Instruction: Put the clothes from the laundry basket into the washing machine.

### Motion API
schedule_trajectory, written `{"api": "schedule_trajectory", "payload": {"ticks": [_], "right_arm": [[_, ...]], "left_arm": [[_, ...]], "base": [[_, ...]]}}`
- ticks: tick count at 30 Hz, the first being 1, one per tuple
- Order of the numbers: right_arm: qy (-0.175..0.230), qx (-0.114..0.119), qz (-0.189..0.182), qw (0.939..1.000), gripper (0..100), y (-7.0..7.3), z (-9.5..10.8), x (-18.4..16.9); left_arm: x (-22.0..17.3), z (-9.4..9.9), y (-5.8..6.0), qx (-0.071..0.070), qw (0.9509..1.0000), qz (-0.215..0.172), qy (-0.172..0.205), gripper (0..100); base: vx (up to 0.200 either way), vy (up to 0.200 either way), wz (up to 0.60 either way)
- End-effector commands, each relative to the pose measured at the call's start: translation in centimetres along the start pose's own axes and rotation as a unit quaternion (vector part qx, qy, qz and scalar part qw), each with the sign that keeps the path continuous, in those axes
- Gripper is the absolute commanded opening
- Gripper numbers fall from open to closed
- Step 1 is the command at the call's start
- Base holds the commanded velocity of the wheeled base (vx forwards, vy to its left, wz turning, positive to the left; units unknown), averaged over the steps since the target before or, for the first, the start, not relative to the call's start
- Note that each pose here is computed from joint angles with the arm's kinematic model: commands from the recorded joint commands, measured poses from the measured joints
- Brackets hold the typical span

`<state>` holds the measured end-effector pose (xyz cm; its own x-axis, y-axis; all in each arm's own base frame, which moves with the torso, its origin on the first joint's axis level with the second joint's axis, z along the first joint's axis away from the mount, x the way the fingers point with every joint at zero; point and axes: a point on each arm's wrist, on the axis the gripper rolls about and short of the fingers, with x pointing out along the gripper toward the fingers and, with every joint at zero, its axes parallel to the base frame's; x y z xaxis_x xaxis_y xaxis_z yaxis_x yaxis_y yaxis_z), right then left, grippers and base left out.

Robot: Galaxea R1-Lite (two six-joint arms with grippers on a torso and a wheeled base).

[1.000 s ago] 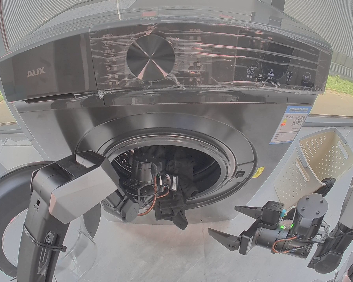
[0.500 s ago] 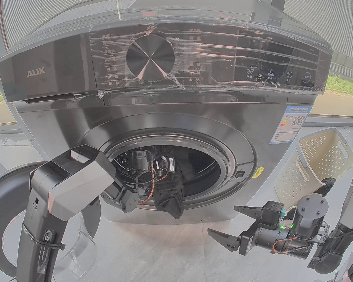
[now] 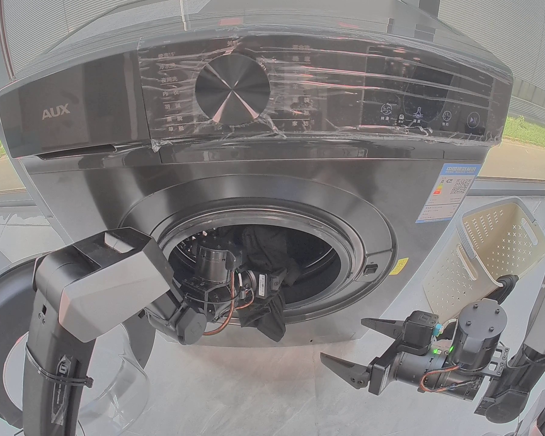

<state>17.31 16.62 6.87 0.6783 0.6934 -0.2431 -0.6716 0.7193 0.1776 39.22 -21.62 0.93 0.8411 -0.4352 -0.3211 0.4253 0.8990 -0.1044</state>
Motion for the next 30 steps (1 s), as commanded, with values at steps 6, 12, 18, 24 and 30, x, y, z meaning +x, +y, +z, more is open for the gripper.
{"api": "schedule_trajectory", "payload": {"ticks": [6, 12, 18, 24, 30], "right_arm": [[0.003, 0.0, 0.001, 1.0, 100, 0.1, -0.1, 0.1], [0.004, 0.0, 0.001, 1.0, 100, 0.1, -0.2, 0.1], [0.003, 0.0, 0.002, 1.0, 100, 0.1, -0.2, 0.1], [0.002, 0.0, 0.002, 1.0, 100, 0.0, -0.1, 0.2], [0.001, 0.0, 0.002, 1.0, 100, 0.0, -0.1, 0.2]], "left_arm": [[-1.0, -1.3, -0.7, 0.012, 0.999, -0.015, 0.04, 100], [-0.3, -2.6, -0.5, 0.023, 0.9981, -0.014, 0.055, 100], [0.2, -2.8, -0.5, 0.025, 0.998, -0.013, 0.057, 0], [1.5, -0.6, 0.0, 0.016, 0.9998, -0.004, 0.005, 0], [2.9, 2.5, 0.8, 0.007, 0.997, 0.021, -0.074, 0]], "base": [[0.0, 0.0, 0.0], [0.0, 0.0, 0.0], [0.0, 0.0, 0.0], [0.0, 0.0, 0.0], [0.0, 0.0, 0.0]]}}
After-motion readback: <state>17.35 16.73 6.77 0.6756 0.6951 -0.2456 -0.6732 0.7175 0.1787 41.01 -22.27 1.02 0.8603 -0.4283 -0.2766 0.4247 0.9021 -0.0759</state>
